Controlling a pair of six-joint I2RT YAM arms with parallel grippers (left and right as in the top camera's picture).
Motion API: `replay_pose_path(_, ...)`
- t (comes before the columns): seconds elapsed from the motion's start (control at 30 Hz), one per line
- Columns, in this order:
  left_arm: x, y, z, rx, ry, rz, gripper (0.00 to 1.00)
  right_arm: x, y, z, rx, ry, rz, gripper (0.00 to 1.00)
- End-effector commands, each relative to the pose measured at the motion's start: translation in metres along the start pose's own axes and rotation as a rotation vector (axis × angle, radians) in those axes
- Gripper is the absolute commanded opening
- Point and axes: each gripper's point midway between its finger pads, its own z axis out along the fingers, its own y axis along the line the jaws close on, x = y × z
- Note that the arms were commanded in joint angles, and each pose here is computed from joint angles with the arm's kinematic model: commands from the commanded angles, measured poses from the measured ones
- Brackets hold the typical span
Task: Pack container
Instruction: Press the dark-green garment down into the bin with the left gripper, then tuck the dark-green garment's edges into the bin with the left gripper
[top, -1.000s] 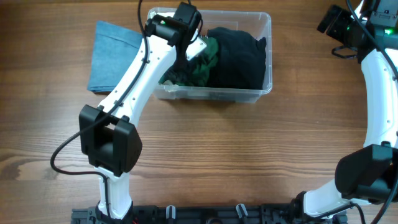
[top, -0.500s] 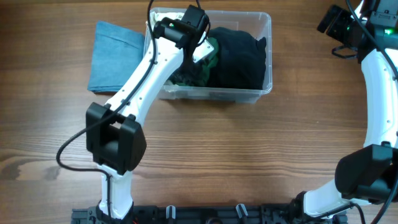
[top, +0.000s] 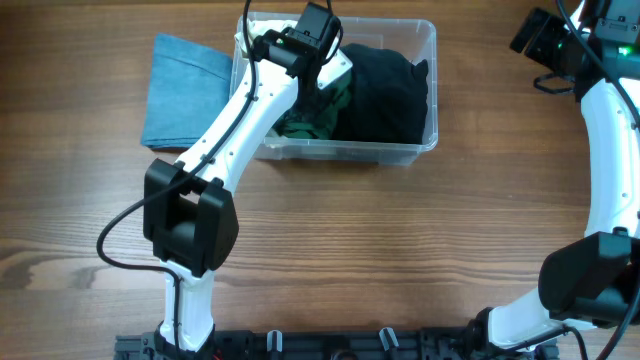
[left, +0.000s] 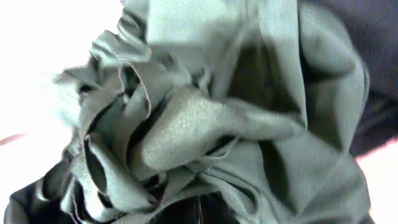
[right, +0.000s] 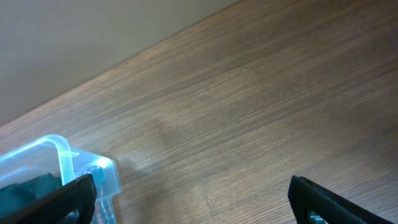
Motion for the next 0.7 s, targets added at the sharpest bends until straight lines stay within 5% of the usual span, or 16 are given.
replay_pose_path(0.0, 0.004, 0.009, 0.024, -0.009, 0.025, 0.005, 0.06, 0.006, 0.001, 0.008, -0.001, 0.021, 0.011, 1.00)
replay_pose_path(0.27, 0.001, 0.084, 0.035, -0.242, -0.034, -0.238, 0.04, 0.006, 0.001, 0.008, -0.001, 0.021, 0.011, 1.00)
replay_pose_path(0.67, 0.010, 0.129, 0.032, -0.279, -0.108, -0.481, 0.04, 0.006, 0.001, 0.008, -0.001, 0.021, 0.011, 1.00)
